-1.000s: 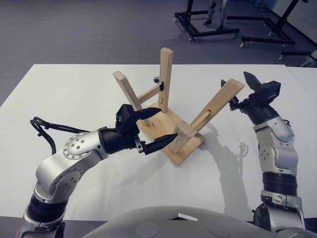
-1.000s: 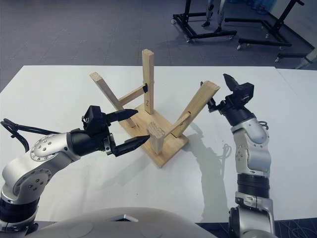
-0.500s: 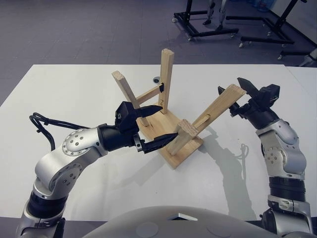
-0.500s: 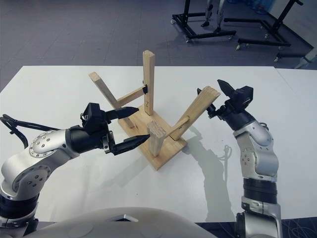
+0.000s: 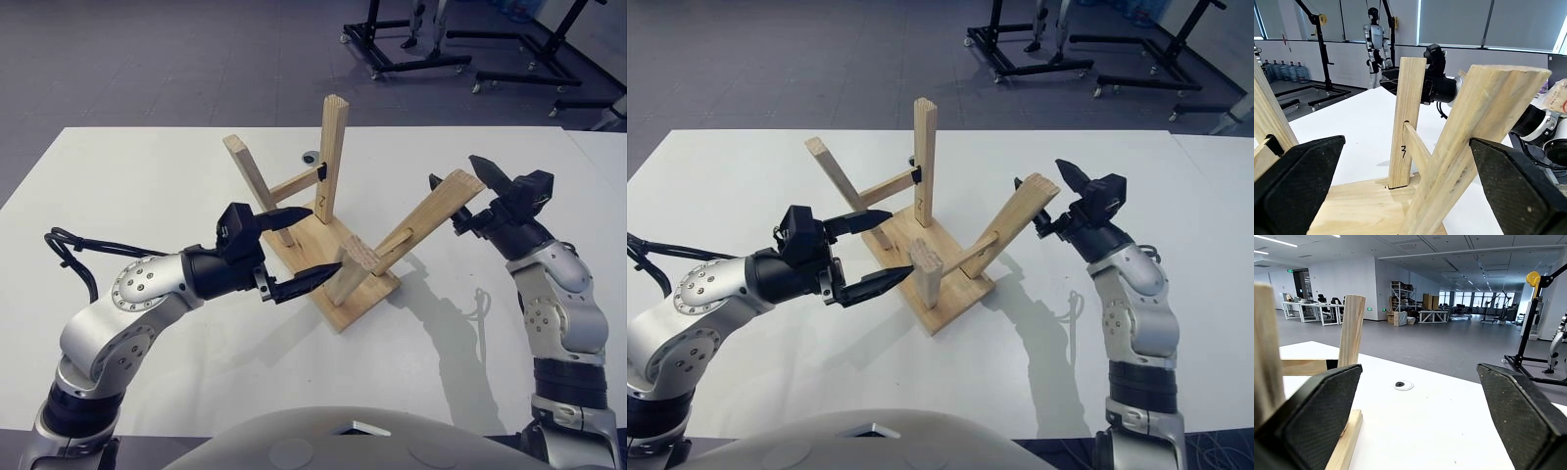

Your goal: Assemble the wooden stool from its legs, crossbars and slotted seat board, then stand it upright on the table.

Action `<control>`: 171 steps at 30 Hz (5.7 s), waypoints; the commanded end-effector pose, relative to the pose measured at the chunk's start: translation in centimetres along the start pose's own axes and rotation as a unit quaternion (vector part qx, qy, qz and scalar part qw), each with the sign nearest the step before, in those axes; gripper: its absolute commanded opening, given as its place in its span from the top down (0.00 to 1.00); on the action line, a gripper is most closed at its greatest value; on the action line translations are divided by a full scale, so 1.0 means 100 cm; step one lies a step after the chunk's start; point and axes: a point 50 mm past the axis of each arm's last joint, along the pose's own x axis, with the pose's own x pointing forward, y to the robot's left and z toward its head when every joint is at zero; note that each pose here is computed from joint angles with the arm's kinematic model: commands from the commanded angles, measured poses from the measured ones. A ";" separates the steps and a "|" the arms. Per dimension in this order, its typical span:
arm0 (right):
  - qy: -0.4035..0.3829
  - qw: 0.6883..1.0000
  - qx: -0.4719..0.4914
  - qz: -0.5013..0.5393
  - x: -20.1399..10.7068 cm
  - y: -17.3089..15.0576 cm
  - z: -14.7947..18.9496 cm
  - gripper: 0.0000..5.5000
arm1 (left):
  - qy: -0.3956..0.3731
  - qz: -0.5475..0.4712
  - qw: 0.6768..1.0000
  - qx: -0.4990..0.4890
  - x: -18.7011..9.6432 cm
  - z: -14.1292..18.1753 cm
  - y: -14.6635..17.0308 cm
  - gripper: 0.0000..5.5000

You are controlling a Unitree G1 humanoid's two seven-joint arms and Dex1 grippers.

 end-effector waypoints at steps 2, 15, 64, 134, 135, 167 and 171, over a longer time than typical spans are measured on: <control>-0.049 0.969 -0.006 0.241 0.027 0.080 0.017 0.20 | 0.053 0.052 0.997 -0.009 0.006 -0.021 0.007 0.15; 0.021 0.986 -0.034 0.162 0.002 0.047 -0.013 0.20 | 0.126 0.138 0.982 -0.017 -0.041 -0.050 0.019 0.15; -0.084 0.957 0.147 0.235 0.060 -0.002 0.059 0.20 | -0.171 0.033 0.981 -0.082 0.029 0.081 -0.016 0.15; -0.131 0.866 0.257 0.409 0.022 0.069 0.104 0.20 | -0.177 0.126 0.966 -0.137 0.006 0.055 0.056 0.15; -0.148 0.877 0.254 0.380 0.025 0.059 0.105 0.20 | -0.184 0.129 0.966 -0.124 0.004 0.061 0.058 0.15; 0.154 0.939 -0.007 0.308 -0.002 -0.043 -0.062 0.20 | -0.041 0.131 0.980 -0.143 -0.079 -0.020 0.034 0.15; 0.154 0.928 0.008 0.338 0.003 -0.030 -0.069 0.20 | -0.039 0.135 0.975 -0.172 -0.082 -0.033 0.039 0.15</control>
